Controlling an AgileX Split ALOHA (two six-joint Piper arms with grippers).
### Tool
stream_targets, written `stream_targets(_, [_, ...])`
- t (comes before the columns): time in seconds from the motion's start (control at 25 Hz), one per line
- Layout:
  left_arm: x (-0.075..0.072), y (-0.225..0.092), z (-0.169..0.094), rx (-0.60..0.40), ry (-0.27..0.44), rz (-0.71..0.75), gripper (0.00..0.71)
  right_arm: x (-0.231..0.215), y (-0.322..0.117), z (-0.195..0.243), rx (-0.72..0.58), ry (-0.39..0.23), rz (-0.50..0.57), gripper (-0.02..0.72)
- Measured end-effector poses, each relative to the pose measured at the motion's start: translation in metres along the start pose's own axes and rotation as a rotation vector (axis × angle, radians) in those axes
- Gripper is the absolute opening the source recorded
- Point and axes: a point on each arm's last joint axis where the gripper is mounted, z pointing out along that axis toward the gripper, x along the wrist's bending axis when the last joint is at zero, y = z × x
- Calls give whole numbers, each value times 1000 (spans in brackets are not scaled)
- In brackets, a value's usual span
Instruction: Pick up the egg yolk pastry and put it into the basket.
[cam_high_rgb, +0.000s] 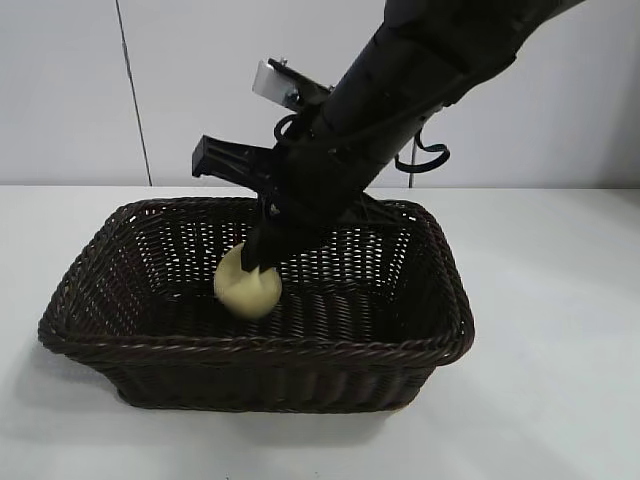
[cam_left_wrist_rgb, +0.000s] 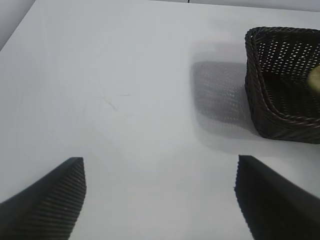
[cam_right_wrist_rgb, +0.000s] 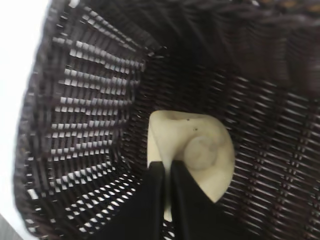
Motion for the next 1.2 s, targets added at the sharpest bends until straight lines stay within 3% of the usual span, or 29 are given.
stream_targets(0.16, [0,0,0,0,0,0,595,0,0,0,0,0,2,75])
stream_targets(0.24, [0,0,0,0,0,0,595,0,0,0,7,1,2,177])
stream_targets(0.4, [0,0,0,0,0,0,595,0,-3,-1,44,-4,-18,466])
stream_targets(0.48, [0,0,0,0,0,0,595,1,-3,-2,57,-2,-27,540])
stream_targets(0.64, [0,0,0,0,0,0,595,13,9,-14,88,13,-68,579])
stream_targets(0.76, [0,0,0,0,0,0,595,25,27,-34,94,-12,-90,581])
stream_targets(1.0, [0,0,0,0,0,0,595,24,51,-72,113,-263,-132,581])
stream_targets(1.2, [0,0,0,0,0,0,595,6,57,-85,140,-362,-118,581])
